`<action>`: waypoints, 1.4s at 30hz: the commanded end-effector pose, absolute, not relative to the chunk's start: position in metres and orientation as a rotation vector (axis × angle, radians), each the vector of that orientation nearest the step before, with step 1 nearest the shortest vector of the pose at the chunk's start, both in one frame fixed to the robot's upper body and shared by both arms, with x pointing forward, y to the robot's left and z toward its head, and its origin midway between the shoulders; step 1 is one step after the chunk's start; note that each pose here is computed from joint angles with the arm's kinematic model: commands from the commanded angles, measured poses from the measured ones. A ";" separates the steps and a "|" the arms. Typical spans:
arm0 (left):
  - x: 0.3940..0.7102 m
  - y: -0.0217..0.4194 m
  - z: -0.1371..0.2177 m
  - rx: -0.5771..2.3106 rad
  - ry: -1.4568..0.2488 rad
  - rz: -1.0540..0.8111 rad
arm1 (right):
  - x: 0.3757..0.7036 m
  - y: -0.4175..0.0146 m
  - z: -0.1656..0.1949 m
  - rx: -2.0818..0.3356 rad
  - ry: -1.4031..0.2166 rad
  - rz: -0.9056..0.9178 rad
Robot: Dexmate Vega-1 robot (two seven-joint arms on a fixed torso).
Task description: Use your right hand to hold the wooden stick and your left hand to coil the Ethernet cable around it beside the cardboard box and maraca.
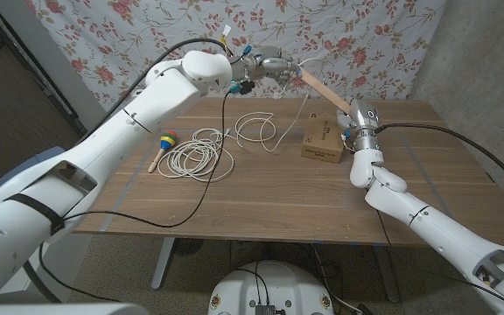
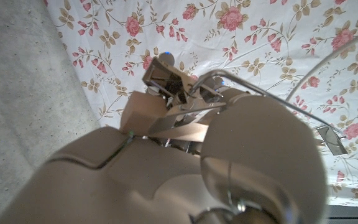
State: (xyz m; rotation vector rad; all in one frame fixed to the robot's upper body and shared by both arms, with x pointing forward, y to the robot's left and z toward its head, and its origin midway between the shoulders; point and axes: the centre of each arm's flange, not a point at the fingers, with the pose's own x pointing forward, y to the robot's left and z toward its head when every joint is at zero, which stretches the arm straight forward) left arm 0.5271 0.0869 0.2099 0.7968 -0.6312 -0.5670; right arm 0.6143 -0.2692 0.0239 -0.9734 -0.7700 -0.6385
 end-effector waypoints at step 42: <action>0.622 0.198 0.157 0.605 -0.236 -0.468 | 0.572 -0.270 0.026 -0.581 -1.134 -0.642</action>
